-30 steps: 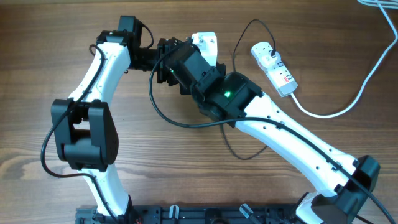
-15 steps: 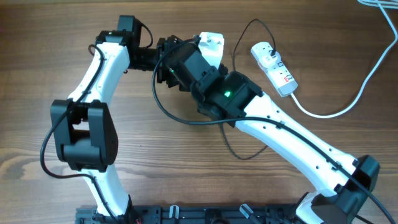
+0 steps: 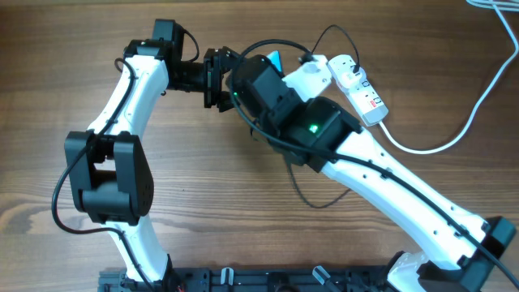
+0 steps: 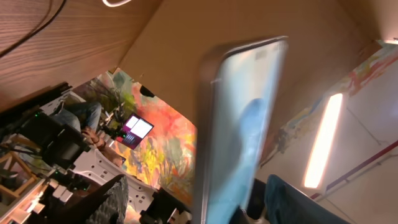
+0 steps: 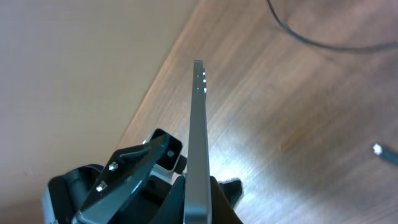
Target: Plug charger to phone and switch on socket
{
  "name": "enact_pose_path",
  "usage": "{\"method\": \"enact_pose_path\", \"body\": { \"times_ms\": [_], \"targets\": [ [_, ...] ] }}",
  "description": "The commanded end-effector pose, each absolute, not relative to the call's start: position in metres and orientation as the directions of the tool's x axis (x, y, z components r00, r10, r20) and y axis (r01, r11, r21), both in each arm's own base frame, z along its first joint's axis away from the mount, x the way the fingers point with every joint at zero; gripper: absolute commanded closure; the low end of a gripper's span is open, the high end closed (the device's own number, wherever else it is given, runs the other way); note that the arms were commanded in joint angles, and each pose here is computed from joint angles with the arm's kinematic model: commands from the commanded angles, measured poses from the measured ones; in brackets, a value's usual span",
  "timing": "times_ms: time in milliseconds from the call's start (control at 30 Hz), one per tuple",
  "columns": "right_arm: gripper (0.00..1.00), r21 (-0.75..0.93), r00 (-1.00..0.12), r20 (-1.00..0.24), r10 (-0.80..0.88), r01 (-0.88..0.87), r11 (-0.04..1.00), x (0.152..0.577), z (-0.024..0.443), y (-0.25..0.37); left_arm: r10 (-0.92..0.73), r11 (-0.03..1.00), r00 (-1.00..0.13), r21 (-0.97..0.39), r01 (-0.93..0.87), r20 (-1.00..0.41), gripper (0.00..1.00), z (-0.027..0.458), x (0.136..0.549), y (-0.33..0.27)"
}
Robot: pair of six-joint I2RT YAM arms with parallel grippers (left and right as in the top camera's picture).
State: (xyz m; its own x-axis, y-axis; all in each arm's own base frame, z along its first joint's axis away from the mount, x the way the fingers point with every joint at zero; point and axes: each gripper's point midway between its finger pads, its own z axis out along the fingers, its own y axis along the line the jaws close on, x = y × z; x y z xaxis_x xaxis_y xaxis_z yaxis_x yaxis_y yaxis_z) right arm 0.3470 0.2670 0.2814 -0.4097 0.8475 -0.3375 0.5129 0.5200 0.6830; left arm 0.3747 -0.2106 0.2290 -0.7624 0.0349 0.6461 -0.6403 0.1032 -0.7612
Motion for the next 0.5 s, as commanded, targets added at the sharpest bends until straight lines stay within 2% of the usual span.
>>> {"method": "enact_pose_path", "body": {
  "times_ms": [0,200,333,467],
  "targets": [
    [0.95,0.738,-0.307,-0.157,0.939,0.596,0.318,0.339,0.289,0.265,0.073,0.057,-0.791,-0.795,-0.605,0.607,0.36,0.256,0.373,-0.207],
    [0.95,0.730,-0.270,-0.078,0.960,0.640,0.240,0.337,0.281,0.270,0.077,0.056,-0.773,-0.776,-0.628,0.630,0.53,0.257,0.372,-0.208],
    [0.96,0.736,-0.267,-0.069,0.961,0.637,0.229,0.339,0.281,0.273,0.078,0.056,-0.772,-0.776,-0.628,0.630,0.50,0.257,0.372,-0.208],
    [0.96,0.735,-0.251,-0.016,0.968,0.654,0.181,0.338,0.280,0.276,0.077,0.056,-0.773,-0.776,-0.628,0.630,0.52,0.257,0.372,-0.208]
  ]
}}
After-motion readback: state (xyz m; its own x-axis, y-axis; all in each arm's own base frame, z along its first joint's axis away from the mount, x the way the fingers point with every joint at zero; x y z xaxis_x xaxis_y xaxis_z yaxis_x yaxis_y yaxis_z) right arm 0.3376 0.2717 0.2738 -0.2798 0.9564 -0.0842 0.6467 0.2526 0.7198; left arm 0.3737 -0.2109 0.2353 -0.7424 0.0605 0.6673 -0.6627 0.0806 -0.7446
